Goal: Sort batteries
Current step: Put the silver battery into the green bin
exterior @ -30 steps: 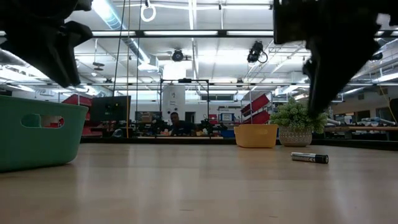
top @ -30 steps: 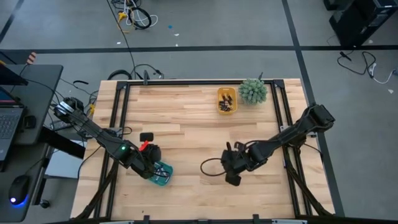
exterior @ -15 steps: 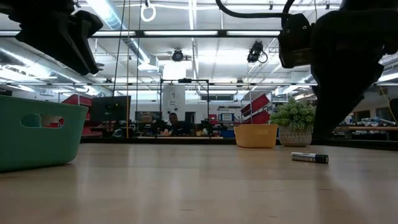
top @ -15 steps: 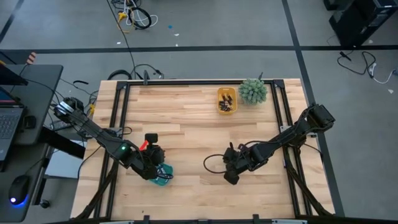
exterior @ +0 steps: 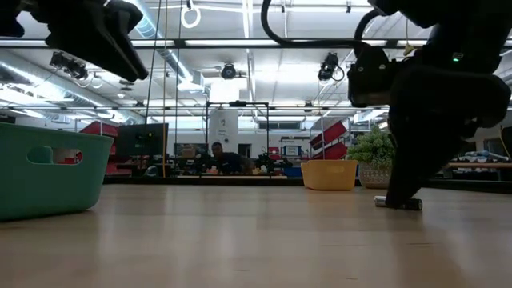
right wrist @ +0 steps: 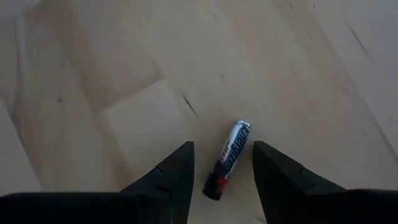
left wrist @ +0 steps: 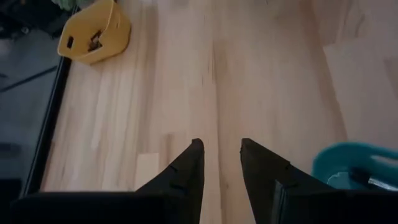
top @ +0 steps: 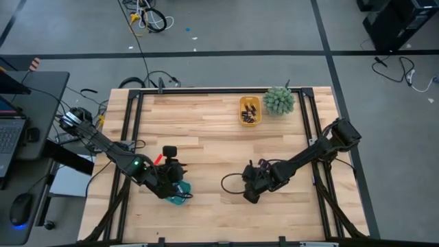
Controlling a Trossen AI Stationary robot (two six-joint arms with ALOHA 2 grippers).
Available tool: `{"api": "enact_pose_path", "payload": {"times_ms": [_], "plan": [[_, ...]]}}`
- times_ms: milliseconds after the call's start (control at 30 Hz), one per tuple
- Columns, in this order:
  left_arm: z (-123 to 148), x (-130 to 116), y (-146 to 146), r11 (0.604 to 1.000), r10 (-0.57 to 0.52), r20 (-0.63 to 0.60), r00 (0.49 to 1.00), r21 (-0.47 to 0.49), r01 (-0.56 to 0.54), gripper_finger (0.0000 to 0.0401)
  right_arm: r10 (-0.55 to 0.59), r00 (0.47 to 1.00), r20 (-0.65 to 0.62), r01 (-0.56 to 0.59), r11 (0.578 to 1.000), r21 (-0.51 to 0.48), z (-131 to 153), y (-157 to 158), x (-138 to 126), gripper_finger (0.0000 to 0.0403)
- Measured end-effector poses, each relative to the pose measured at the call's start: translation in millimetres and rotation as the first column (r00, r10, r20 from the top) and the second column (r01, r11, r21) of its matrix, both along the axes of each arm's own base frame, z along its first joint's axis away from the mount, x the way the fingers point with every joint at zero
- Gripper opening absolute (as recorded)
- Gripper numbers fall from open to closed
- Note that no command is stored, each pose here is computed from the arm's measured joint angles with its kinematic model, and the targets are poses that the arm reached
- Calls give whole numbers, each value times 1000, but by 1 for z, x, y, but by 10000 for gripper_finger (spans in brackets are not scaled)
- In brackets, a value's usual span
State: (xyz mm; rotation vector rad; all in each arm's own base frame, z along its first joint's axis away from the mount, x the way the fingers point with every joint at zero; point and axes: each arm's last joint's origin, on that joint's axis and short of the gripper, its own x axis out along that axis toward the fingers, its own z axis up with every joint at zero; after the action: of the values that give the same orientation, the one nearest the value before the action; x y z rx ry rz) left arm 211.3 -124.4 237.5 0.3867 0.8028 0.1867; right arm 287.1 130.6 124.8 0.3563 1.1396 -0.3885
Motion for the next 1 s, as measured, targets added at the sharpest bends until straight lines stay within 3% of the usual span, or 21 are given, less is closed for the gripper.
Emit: {"api": "enact_pose_path", "payload": {"times_ms": [200, 400, 533, 633, 767, 1000], "plan": [[2, 4, 1, 1000, -15, 22, 1000, 22, 14, 103, 10, 999, -36, -11, 999, -35, -12, 0, 2, 126], [6, 12, 4, 999, -23, 71, 997, 31, 21, 103, 82, 995, -50, -86, 993, -86, -13, -4, 3, 21], [10, 19, 5, 994, -81, 107, 991, 80, 72, 103, 108, 994, -29, -111, 984, -136, -14, -7, 5, 15], [5, 24, 7, 989, -121, 147, 982, 106, 106, 103, 136, 989, 59, -123, 974, -188, -14, -6, 14, 8], [-8, 28, 11, 984, -178, 191, 965, 41, 173, 103, 186, 962, 200, -127, 953, -277, -10, -3, 27, 7], [-29, 28, 18, 968, -209, 288, 935, -72, 239, 103, 300, 859, 415, -149, 922, -357, 10, -2, 51, 5]]}}
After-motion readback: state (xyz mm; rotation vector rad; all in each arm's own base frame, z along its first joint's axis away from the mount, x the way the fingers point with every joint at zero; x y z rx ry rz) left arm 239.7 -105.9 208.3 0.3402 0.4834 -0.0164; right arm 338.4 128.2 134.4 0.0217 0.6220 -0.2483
